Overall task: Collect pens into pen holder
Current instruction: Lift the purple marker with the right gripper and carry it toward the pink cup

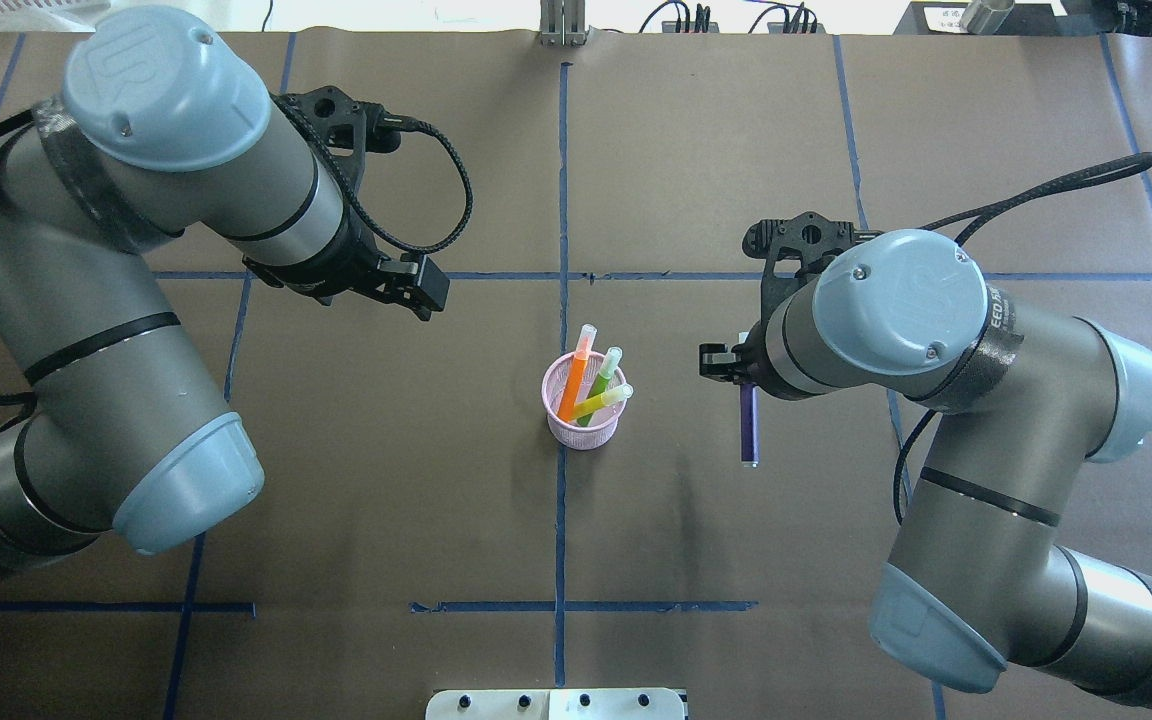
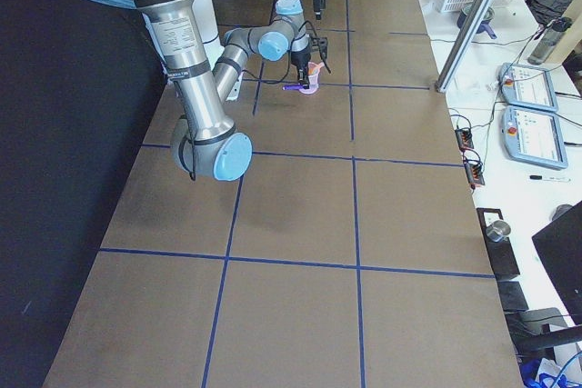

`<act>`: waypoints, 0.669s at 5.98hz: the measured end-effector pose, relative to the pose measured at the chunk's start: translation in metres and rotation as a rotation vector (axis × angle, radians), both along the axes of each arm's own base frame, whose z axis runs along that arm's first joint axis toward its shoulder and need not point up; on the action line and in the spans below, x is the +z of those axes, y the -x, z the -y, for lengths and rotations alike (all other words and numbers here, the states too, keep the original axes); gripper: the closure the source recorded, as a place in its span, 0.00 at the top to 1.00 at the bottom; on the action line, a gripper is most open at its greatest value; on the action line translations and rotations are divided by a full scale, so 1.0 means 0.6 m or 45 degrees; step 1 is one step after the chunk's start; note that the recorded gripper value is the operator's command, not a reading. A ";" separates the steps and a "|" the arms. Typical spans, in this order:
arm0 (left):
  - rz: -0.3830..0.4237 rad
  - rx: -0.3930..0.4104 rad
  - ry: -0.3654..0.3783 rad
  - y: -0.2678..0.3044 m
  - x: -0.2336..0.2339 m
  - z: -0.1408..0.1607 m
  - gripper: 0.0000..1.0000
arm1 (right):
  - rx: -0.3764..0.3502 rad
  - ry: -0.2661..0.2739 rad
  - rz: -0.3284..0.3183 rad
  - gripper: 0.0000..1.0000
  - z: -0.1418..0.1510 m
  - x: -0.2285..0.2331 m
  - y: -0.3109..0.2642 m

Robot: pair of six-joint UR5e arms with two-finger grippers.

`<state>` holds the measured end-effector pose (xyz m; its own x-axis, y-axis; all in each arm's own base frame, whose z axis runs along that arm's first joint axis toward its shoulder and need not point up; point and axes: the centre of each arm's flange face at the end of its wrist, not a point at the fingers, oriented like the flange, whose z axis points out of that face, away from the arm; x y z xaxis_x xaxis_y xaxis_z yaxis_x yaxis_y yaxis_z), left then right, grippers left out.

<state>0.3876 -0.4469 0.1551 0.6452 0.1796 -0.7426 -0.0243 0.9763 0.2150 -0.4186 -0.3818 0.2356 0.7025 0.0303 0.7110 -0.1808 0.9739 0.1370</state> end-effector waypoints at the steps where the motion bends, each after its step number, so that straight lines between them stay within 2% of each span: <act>1: -0.001 0.000 -0.001 0.003 0.001 -0.003 1.00 | 0.011 -0.013 0.000 0.00 0.001 -0.004 0.000; 4: -0.010 0.009 0.007 0.017 0.009 -0.015 1.00 | 0.047 -0.075 0.022 0.00 0.003 -0.038 0.003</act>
